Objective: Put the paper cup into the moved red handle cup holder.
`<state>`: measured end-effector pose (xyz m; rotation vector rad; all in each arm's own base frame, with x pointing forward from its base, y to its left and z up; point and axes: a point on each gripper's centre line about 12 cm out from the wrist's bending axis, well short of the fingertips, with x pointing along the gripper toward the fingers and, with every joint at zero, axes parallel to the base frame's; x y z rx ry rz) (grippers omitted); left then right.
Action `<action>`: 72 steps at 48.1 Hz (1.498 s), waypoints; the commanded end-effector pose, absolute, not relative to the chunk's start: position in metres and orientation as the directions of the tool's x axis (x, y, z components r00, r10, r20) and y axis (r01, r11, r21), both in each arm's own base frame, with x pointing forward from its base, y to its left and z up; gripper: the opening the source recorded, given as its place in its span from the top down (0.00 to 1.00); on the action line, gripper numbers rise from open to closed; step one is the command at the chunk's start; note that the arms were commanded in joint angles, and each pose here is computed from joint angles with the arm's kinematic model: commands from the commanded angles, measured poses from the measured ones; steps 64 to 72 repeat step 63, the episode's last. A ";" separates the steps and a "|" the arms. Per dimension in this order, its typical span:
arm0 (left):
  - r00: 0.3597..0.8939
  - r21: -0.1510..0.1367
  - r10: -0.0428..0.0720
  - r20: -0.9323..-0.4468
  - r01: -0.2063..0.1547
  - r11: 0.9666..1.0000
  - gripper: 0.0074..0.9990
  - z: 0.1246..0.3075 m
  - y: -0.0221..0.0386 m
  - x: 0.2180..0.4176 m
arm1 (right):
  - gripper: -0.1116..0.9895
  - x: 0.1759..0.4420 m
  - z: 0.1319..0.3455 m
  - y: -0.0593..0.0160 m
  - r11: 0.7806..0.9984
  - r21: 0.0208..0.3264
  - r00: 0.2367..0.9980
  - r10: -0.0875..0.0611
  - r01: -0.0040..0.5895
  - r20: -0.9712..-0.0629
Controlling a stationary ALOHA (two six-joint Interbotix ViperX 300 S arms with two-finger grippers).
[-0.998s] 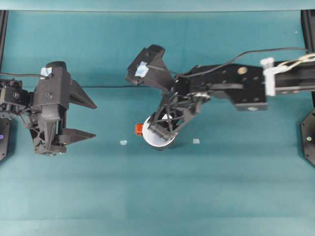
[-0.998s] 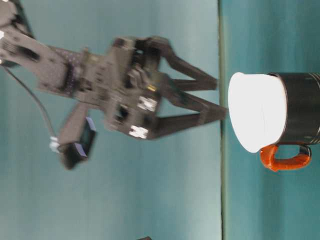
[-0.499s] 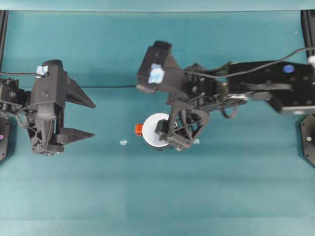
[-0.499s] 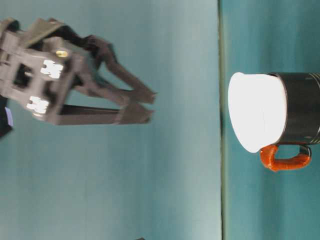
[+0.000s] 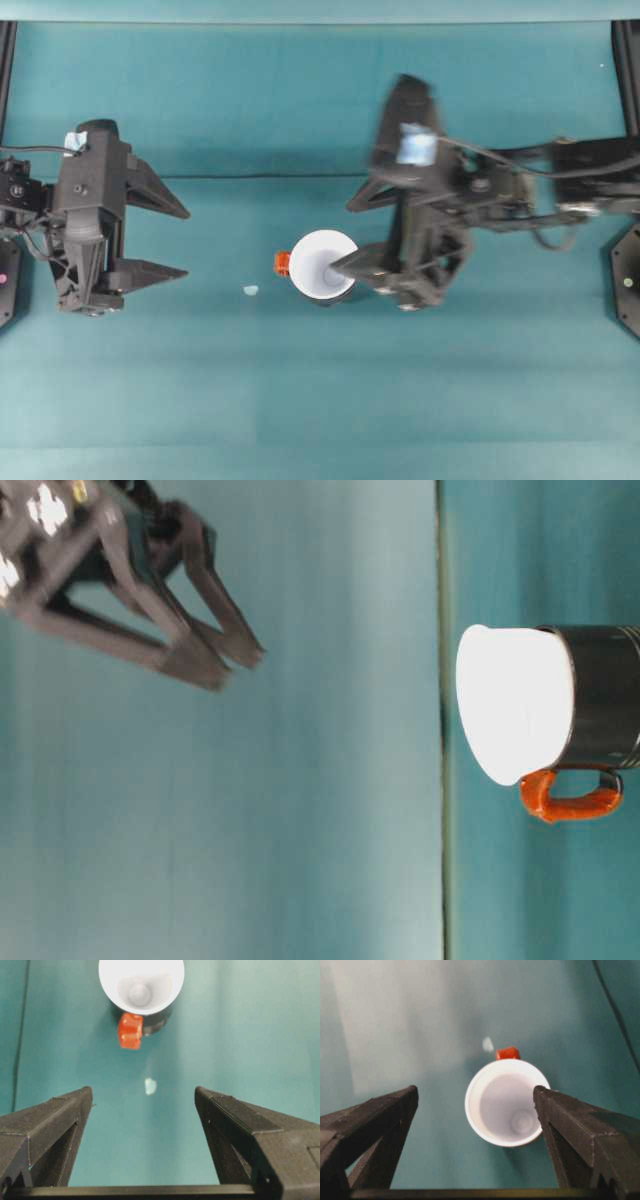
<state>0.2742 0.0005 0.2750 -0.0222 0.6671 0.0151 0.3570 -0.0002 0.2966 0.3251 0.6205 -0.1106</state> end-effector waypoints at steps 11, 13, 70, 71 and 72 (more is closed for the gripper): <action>0.799 -0.013 0.007 -0.602 -0.019 1.000 0.09 0.281 0.0003 0.274 | 0.18 0.287 0.349 0.0070 0.977 0.205 0.930 0.018 0.062 -0.367; 0.798 -0.012 0.007 -0.603 -0.018 1.000 0.09 0.281 0.0003 0.274 | 0.18 0.285 0.346 0.0074 0.983 0.178 0.928 0.019 0.051 -0.371; 0.807 -0.001 0.007 -0.591 -0.009 1.000 0.09 0.283 0.0003 0.269 | 0.18 0.228 0.313 0.0035 0.997 0.078 0.967 0.013 0.007 -0.253; 0.807 -0.001 0.007 -0.591 -0.009 1.000 0.09 0.283 0.0003 0.269 | 0.18 0.228 0.313 0.0035 0.997 0.078 0.967 0.013 0.007 -0.253; 0.807 -0.001 0.007 -0.591 -0.009 1.000 0.09 0.283 0.0003 0.269 | 0.18 0.228 0.313 0.0035 0.997 0.078 0.967 0.013 0.007 -0.253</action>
